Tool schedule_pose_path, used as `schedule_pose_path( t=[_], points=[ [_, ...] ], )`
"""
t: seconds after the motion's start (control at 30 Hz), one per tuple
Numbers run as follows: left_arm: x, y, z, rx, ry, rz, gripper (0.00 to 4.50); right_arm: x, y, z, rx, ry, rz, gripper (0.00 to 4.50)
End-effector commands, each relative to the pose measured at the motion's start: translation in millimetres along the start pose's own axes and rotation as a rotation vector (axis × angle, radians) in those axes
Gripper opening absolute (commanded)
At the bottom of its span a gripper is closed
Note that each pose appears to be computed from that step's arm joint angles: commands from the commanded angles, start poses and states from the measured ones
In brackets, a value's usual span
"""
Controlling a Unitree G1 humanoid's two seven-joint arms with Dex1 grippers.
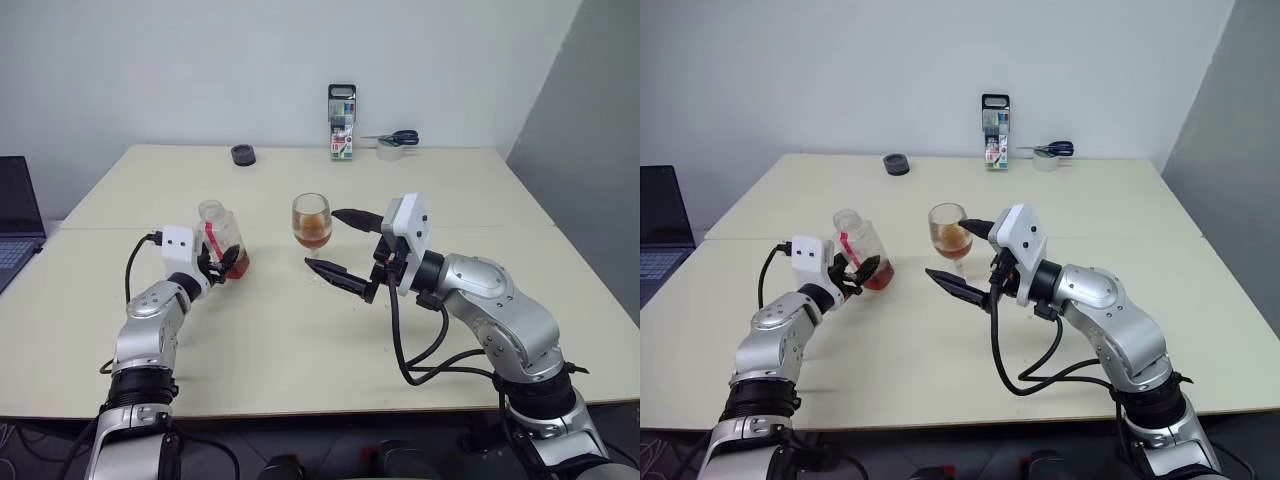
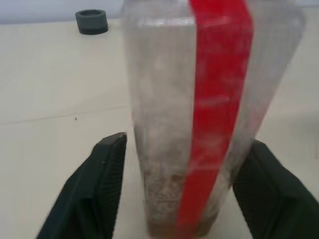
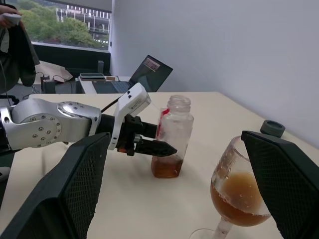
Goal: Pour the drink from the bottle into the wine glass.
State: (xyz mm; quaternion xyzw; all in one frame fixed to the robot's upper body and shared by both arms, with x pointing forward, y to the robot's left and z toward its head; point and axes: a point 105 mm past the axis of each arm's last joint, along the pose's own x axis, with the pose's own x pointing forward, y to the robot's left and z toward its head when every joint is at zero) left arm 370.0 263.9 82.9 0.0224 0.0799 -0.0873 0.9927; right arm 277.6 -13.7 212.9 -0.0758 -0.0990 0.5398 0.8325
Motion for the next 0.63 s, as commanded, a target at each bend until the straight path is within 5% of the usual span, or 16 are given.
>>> schedule_pose_path(
  t=[0.03, 0.3, 0.63],
  points=[
    [-2.3, 3.3, 11.9, 0.023, -0.050, 0.001, 4.37, -0.9, 5.5, 11.9, -0.029, -0.035, 0.020, 4.50],
    [-15.7, 4.5, 14.8, 0.141, -0.063, 0.035, 4.47, -7.1, 2.3, 4.9, -0.016, -0.020, -0.011, 4.50],
    [-50.0, -6.3, 24.0, 0.164, -0.149, 0.087, 4.47, -51.0, -20.7, -62.8, 0.143, 0.008, -0.384, 4.50]
  ],
)
